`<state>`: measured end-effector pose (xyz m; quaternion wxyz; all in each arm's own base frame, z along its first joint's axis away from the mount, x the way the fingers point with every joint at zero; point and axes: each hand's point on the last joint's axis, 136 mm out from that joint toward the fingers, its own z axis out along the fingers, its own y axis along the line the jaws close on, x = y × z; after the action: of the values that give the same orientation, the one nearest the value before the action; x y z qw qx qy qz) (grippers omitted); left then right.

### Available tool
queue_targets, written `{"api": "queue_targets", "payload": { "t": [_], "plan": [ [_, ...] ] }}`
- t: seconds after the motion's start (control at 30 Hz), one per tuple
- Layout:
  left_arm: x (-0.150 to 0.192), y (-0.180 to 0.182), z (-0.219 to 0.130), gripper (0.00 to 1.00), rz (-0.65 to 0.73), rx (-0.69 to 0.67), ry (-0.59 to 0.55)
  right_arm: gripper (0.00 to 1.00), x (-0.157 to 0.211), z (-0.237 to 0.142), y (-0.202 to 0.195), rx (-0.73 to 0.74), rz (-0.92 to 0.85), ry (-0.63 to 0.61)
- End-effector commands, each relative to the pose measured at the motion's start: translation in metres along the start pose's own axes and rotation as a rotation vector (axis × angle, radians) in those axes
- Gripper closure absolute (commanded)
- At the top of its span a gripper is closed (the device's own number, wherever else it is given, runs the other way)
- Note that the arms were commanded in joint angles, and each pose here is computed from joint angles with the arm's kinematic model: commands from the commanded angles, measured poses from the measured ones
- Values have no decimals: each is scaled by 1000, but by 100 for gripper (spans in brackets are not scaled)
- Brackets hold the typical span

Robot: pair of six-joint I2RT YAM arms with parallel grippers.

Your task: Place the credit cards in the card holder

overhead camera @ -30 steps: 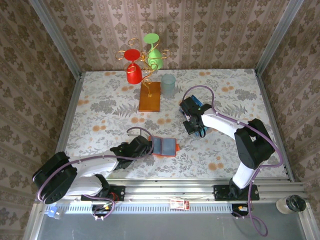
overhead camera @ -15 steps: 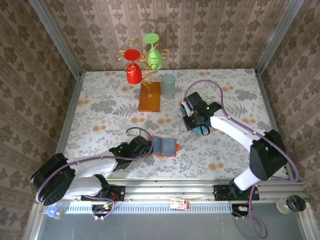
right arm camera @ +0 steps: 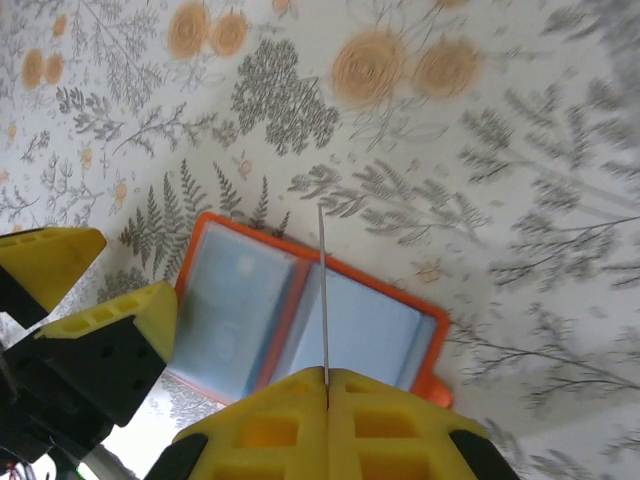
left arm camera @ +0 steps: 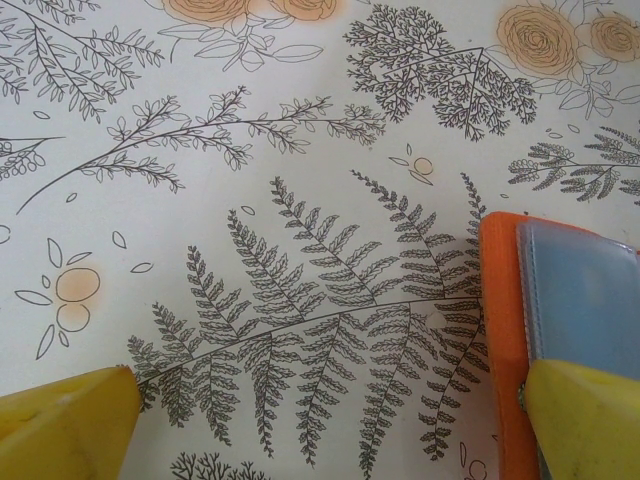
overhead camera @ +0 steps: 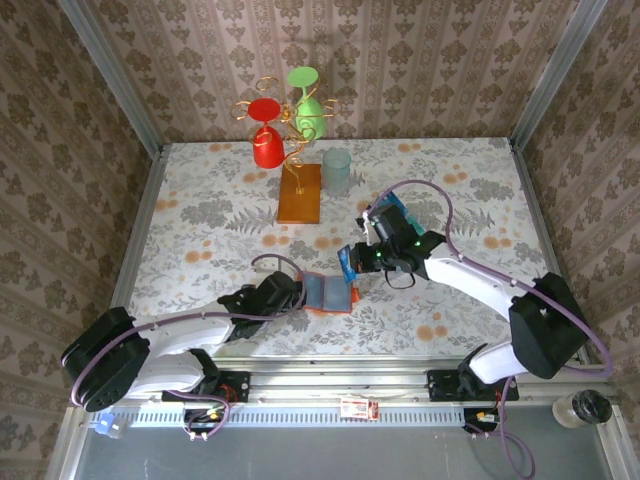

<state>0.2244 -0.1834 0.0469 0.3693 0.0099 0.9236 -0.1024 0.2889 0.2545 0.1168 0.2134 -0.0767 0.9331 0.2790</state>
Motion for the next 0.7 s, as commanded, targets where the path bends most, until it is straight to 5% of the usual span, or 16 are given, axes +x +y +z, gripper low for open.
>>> {"api": "queue_targets", "payload": {
  "t": [0.0,0.67],
  "plan": [
    [4,10,0,0,-6,-38,6,100,-2,14,20,-99,65,-12],
    [3,13,-7,0,-12,-37,-3,100,32,72,27,-144,92,124]
  ]
}}
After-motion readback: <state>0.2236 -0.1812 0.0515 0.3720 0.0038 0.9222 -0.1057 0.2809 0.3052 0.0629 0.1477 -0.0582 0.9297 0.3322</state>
